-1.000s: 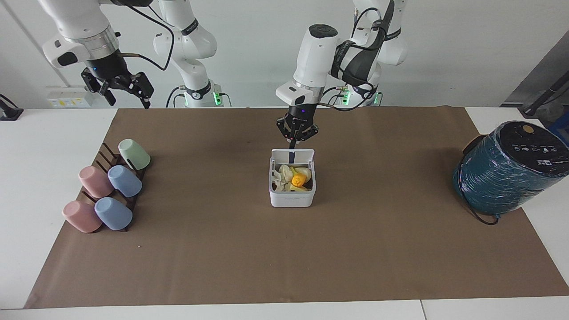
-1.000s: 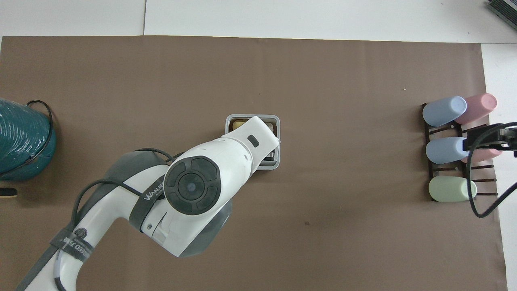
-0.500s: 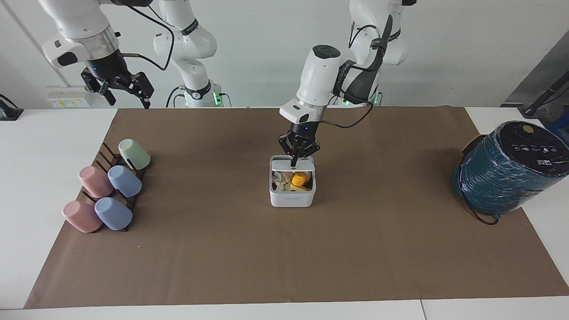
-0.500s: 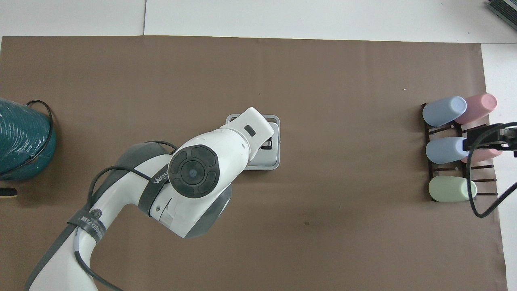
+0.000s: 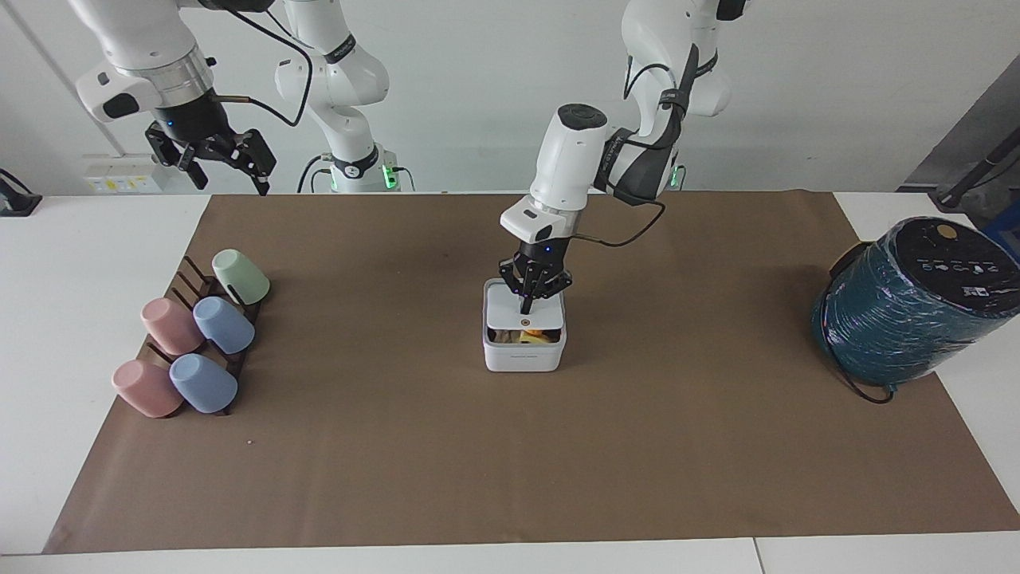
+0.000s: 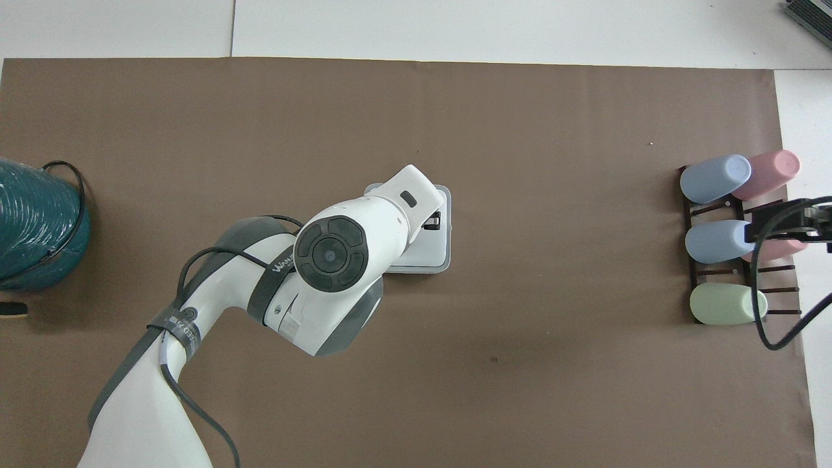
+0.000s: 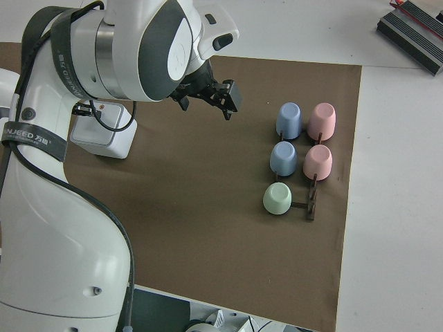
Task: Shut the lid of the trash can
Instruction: 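Lower the white lid onto the bin and press it down with the left gripper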
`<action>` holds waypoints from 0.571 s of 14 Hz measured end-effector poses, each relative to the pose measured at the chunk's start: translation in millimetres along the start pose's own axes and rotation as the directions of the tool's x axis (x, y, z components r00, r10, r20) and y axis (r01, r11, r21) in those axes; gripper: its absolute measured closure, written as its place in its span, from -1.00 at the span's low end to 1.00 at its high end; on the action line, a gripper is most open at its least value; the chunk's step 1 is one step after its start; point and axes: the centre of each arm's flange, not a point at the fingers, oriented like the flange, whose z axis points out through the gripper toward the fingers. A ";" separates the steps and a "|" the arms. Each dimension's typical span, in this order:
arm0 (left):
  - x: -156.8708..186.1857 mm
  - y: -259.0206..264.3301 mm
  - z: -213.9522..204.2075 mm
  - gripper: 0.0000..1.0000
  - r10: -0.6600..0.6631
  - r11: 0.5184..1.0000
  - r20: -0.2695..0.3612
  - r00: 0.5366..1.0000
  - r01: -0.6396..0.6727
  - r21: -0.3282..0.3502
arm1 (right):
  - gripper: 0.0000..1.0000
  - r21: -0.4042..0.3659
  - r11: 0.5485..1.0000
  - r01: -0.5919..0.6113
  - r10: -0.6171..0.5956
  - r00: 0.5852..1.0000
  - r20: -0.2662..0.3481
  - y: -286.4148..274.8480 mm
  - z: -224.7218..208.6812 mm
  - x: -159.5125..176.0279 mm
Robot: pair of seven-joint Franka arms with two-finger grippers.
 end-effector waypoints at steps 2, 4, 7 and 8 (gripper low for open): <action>4.5 2.8 3.0 0.98 0.000 1.000 -0.003 1.000 0.000 -0.003 | -1.00 0.000 1.000 0.000 0.000 1.000 0.000 0.0 0.0 0.0; 6.5 3.9 5.9 0.98 0.000 1.000 -0.003 1.000 0.000 -0.003 | -1.00 0.000 1.000 0.000 0.000 1.000 0.000 0.0 0.0 0.0; 6.4 4.3 6.7 0.98 0.001 1.000 -0.001 1.000 -0.001 -0.002 | -1.00 0.000 1.000 0.000 0.000 1.000 0.000 0.0 0.0 0.0; 6.6 4.4 6.5 0.98 0.001 1.000 0.000 1.000 -0.001 -0.001 | -1.00 0.000 1.000 0.000 0.000 1.000 0.000 0.0 0.0 0.0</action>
